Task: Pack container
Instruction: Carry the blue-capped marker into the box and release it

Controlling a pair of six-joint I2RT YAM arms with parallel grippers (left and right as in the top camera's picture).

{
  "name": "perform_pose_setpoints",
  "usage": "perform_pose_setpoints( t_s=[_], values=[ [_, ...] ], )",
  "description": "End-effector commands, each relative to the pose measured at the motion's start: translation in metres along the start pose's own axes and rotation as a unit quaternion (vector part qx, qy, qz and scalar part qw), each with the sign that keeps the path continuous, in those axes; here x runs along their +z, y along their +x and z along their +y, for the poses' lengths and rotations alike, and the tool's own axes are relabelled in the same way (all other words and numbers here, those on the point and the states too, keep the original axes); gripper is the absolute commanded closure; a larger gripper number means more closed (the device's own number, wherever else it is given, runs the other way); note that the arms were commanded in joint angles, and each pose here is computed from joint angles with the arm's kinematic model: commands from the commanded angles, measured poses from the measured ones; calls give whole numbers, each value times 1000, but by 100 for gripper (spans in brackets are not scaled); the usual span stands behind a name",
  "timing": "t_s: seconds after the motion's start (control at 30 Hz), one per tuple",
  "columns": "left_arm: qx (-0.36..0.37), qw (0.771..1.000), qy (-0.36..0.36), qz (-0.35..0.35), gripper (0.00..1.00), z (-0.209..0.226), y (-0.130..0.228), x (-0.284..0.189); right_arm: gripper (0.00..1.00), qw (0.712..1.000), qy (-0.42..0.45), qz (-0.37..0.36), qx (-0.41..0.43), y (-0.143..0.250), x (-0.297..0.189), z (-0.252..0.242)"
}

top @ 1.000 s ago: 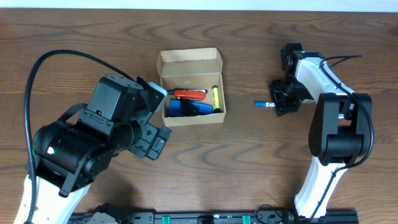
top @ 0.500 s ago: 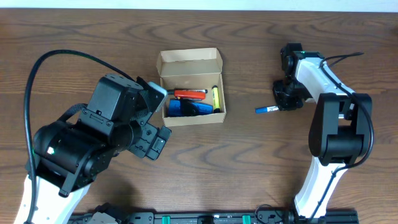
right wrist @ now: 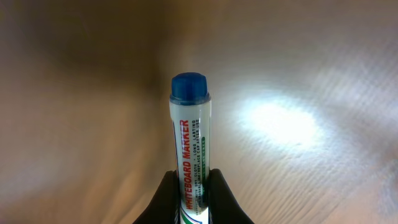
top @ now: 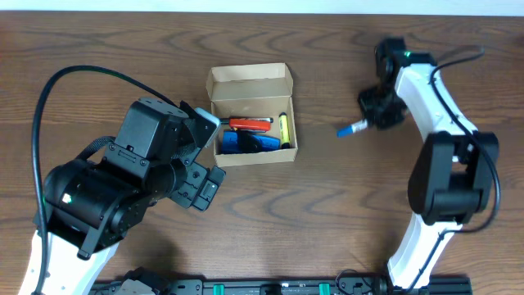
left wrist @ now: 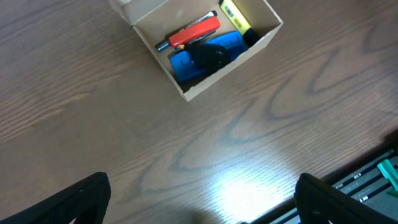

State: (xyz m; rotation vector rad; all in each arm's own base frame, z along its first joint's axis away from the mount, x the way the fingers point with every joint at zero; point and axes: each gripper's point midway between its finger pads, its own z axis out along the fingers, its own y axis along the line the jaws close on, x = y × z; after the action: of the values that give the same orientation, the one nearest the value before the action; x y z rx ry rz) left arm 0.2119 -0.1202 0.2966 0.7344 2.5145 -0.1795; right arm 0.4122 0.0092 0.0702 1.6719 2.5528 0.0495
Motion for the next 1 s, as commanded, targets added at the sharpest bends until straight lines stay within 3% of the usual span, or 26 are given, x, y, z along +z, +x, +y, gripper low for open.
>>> perform_pose_setpoints(
  t_s=[0.0, 0.1, 0.17, 0.3, 0.5, 0.73, 0.8, 0.87, 0.97],
  values=[
    [-8, 1000, 2, 3, 5, 0, 1, 1, 98, 985, -92, -48, -140, 8, -67, 39],
    [-8, 1000, 2, 3, 5, 0, 1, 1, 99, 948, -158, -88, -263, 24, -106, 72],
    [-8, 1000, 1, 4, 5, 1, 1, 1, 99, 907, -201, -111, -353, 45, -130, 93],
    [-8, 1000, 1, 4, 5, 1, 1, 1, 99, 786, -262, -156, -538, 104, -165, 124],
    [-8, 1000, 2, 3, 5, 0, 1, 1, 99, 597, -256, -196, -734, 184, -173, 129],
    [-8, 1000, 2, 3, 5, 0, 1, 1, 99, 364, -231, -198, -880, 251, -168, 109],
    [-8, 1000, 1, 4, 5, 1, 1, 1, 99, 309, -233, -183, -904, 263, -165, 99],
    [-8, 1000, 1, 4, 5, 1, 1, 1, 99, 261, -242, -163, -920, 272, -162, 89],
    [-8, 1000, 2, 3, 5, 0, 1, 1, 99, 222, -249, -139, -933, 279, -154, 79]
  ],
)
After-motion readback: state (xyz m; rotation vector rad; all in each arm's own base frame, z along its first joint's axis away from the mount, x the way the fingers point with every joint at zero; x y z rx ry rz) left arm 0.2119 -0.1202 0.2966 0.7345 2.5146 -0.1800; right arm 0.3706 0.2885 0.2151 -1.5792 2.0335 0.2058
